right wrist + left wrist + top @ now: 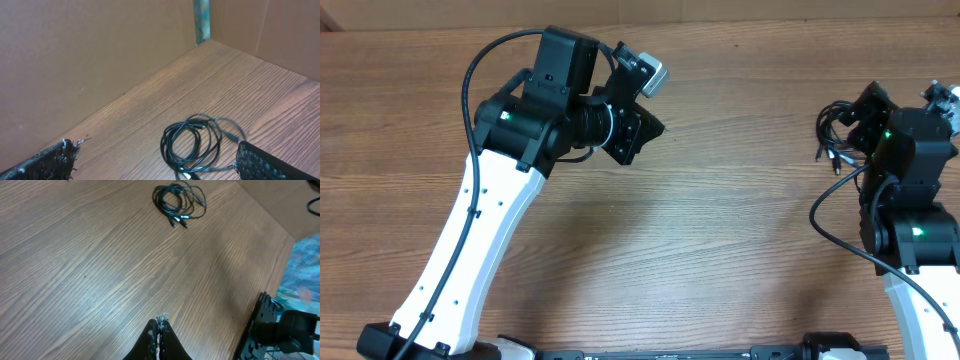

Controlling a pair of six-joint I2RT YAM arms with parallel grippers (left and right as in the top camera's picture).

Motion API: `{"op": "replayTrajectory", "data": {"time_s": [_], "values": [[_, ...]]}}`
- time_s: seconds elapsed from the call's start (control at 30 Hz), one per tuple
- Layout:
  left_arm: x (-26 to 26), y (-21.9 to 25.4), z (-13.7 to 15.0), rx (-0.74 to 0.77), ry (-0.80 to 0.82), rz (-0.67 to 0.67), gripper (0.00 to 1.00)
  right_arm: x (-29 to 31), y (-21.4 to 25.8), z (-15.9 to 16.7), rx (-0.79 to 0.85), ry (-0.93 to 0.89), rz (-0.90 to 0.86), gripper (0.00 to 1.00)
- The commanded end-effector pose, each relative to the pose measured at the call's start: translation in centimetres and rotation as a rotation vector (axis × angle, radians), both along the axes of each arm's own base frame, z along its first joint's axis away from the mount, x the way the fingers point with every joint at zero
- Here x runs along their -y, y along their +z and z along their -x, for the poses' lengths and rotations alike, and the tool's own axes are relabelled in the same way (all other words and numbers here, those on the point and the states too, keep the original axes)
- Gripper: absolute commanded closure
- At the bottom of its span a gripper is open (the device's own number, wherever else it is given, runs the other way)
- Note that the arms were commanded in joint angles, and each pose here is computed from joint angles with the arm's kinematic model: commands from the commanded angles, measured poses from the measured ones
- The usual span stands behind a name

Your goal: Untangle cables

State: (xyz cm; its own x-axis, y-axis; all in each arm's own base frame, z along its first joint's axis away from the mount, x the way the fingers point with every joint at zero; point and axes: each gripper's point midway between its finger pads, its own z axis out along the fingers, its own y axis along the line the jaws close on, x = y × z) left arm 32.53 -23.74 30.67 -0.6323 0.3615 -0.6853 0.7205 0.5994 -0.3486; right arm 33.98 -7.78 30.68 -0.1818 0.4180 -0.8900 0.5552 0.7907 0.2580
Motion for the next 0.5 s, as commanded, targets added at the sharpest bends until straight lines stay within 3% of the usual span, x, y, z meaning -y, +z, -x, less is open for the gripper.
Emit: {"op": "replayTrajectory", "data": {"time_s": [0.0,0.17,0.2,0.23,0.33,0.4,0.47], "values": [[0.5,1.4,0.8,0.017,-0.027,0.044,0.96,-0.3,1.0,0.0,0.023,0.013,-0.012,0.0],[0.6,1.5,0.6,0.027,-0.028,0.046,0.95,-0.2,-0.6,0.1,-0.039,0.01,-0.008,0.0],[0.6,1.5,0.6,0.031,-0.028,0.047,0.9,-0.2,-1.1,0.0,-0.059,0.01,-0.008,0.0],[0.6,1.5,0.5,0.035,-0.025,0.044,0.76,-0.2,-2.1,-0.4,-0.091,0.01,-0.008,0.0],[0.3,1.3,0.1,0.043,-0.004,0.023,0.62,-0.3,-4.2,-1.1,-0.16,0.011,-0.01,0.0],[0.1,1.2,0.0,0.048,0.005,0.014,0.32,-0.7,-7.0,-2.3,-0.24,0.033,-0.025,0.0],[0.0,1.2,-0.1,0.05,0.009,0.01,0.21,-0.8,-8.5,-2.9,-0.281,0.039,-0.03,0.0]]}}
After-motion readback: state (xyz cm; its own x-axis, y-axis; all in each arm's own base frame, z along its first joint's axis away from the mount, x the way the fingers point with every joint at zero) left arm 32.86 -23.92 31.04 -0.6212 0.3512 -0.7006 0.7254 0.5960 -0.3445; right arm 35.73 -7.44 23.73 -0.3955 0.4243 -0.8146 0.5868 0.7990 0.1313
